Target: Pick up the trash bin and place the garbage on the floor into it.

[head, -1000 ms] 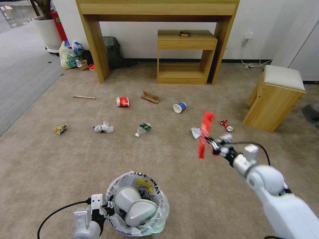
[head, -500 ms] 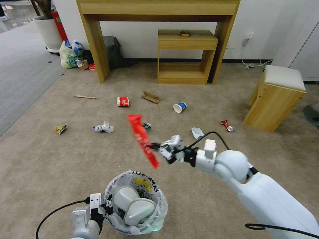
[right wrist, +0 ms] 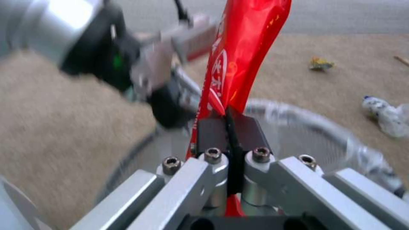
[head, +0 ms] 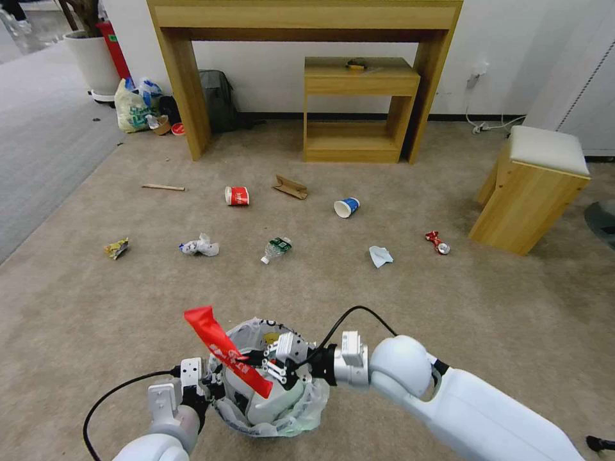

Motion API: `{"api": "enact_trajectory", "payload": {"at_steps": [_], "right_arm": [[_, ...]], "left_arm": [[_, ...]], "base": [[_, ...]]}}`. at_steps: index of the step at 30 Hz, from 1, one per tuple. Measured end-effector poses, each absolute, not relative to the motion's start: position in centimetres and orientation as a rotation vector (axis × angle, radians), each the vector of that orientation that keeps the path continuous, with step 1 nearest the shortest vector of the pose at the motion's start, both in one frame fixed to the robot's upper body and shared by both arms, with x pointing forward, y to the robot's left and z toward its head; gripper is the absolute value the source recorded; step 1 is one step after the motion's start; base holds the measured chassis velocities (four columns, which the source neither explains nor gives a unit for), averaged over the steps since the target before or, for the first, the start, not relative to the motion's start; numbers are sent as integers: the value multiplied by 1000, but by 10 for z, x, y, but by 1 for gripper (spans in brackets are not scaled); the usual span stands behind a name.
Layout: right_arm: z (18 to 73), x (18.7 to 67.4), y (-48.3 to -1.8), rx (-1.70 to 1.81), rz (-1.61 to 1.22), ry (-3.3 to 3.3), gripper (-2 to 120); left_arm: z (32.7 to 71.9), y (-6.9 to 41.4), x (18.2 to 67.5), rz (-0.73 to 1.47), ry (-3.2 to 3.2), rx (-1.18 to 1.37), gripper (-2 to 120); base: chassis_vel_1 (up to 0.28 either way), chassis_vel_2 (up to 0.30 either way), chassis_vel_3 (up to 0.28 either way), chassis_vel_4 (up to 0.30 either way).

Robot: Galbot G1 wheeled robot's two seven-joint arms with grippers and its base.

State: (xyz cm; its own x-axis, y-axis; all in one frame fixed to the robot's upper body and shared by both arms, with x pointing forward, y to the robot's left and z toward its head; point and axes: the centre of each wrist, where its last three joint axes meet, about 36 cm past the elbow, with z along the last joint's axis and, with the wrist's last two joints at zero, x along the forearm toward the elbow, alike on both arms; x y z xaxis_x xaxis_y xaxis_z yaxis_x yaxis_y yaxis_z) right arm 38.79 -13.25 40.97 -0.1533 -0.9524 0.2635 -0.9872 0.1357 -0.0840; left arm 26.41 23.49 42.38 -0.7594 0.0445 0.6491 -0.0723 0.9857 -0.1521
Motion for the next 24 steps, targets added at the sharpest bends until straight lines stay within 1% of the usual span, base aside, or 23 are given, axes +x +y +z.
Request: {"api": "enact_trajectory", "payload": {"at_steps": [6, 8, 9, 10, 12, 13, 14, 16, 17, 18, 20, 21, 22, 23, 24], "right_arm": [[395, 383, -134, 1913, 445, -2261, 0], [388, 381, -133, 1892, 465, -2275, 10], [388, 381, -133, 1892, 465, -2275, 10], [386, 380, -133, 1887, 468, -2278, 14], [383, 376, -134, 1866, 467, -2289, 25], [383, 376, -134, 1866, 467, -2289, 25], [383, 376, -134, 1862, 465, -2292, 28], [384, 374, -136, 1850, 461, -2307, 39], [384, 374, -136, 1850, 461, -2307, 39], [385, 373, -137, 1843, 459, -2316, 43], [390, 373, -141, 1819, 451, -2349, 54], [390, 373, -141, 1819, 451, -2349, 54], [396, 374, -144, 1802, 444, -2375, 58], [404, 375, -149, 1775, 433, -2413, 65], [404, 375, -149, 1775, 433, -2413, 65]], "left_arm": [[425, 236, 266, 230, -2414, 24, 0], [425, 235, 267, 237, -2413, 21, 0], [425, 235, 267, 237, -2413, 21, 0], [425, 235, 267, 239, -2413, 20, 0], [425, 235, 268, 240, -2415, 19, 0], [425, 235, 268, 240, -2415, 19, 0], [425, 235, 268, 240, -2415, 19, 0], [425, 235, 269, 241, -2415, 20, 0], [425, 235, 269, 241, -2415, 20, 0], [425, 235, 269, 242, -2415, 21, 0], [425, 235, 268, 242, -2415, 22, 0], [425, 235, 268, 242, -2415, 22, 0], [425, 235, 268, 241, -2415, 23, 0], [425, 236, 268, 239, -2417, 25, 0], [425, 236, 268, 239, -2417, 25, 0]], "base": [[0, 0, 0, 0], [0, 0, 0, 0], [0, 0, 0, 0], [0, 0, 0, 0], [0, 0, 0, 0], [0, 0, 0, 0], [0, 0, 0, 0], [0, 0, 0, 0], [0, 0, 0, 0], [0, 0, 0, 0], [0, 0, 0, 0], [0, 0, 0, 0], [0, 0, 0, 0], [0, 0, 0, 0], [0, 0, 0, 0]]}}
